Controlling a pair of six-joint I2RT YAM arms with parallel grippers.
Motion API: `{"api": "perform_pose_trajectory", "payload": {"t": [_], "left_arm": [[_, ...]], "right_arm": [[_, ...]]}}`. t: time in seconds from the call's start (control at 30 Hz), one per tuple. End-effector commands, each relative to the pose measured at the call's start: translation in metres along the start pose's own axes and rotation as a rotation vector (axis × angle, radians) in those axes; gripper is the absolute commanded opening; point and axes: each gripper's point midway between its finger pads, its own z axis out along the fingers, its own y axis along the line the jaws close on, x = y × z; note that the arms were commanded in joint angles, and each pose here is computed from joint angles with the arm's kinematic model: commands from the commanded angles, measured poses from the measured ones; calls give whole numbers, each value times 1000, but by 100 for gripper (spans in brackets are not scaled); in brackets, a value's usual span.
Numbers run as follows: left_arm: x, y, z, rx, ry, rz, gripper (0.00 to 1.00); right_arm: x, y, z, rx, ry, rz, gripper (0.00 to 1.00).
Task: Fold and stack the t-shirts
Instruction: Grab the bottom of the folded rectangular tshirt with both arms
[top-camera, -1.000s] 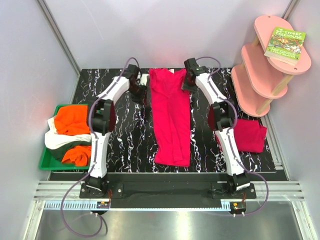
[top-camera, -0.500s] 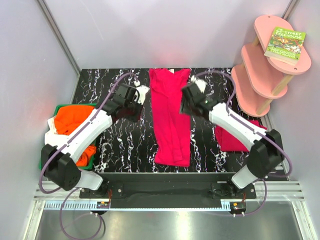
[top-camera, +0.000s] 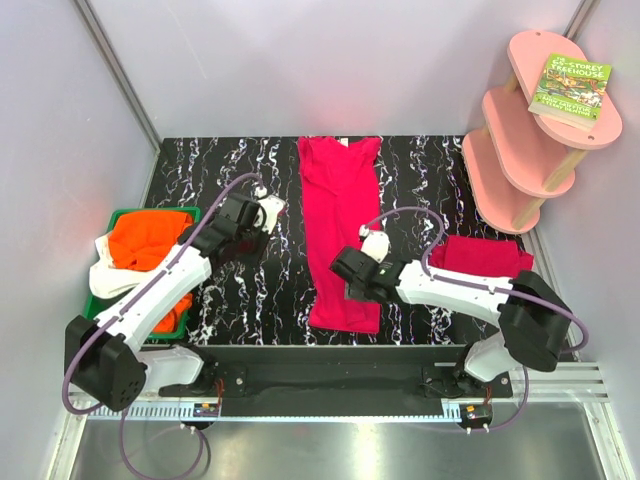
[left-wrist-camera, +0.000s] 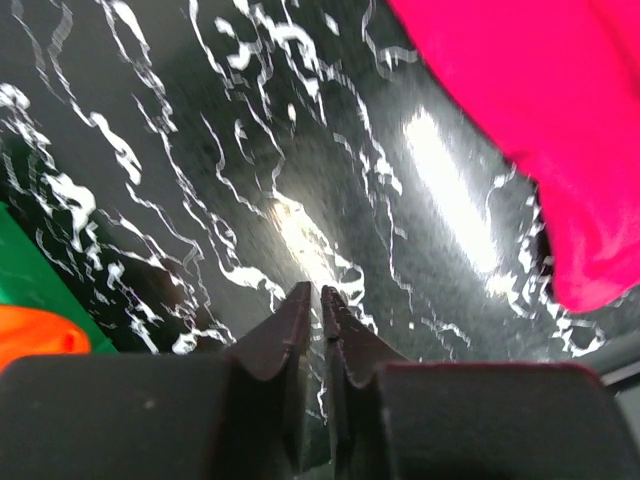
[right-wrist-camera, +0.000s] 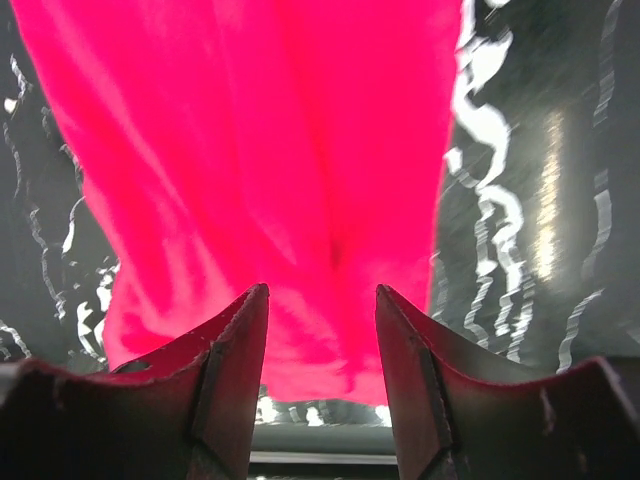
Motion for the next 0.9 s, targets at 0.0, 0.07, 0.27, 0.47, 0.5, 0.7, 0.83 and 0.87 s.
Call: {"api": "perform_pose_trajectory", "payload": {"t": [0.0,0.07,0.27,0.47,0.5,0.7,0.83,0.87], "left_arm": [[-3,-1,-11,17,-60,29,16],[-2,0,-11,14,-62,29,17],[0,1,-13,17,-63,21,18],[0,-1,-9,33,-52,11,18],[0,-2,-8,37,-51,10,18],[0,-3,-4,46,-35,9,19],[3,-3,-2,47,-21,6,19],[2,-2,-1,46,-21,4,19]], "right_arm": [[4,13,3,14,-46,106,54],[11,18,1,8,-39,124,53],[29,13,4,25,-28,164,49],[36,-2,4,44,-34,211,49],[38,-6,5,49,-32,212,49],[46,-9,7,56,-14,202,47],[44,-3,5,39,-27,183,25],[42,-2,4,36,-33,181,18]]}}
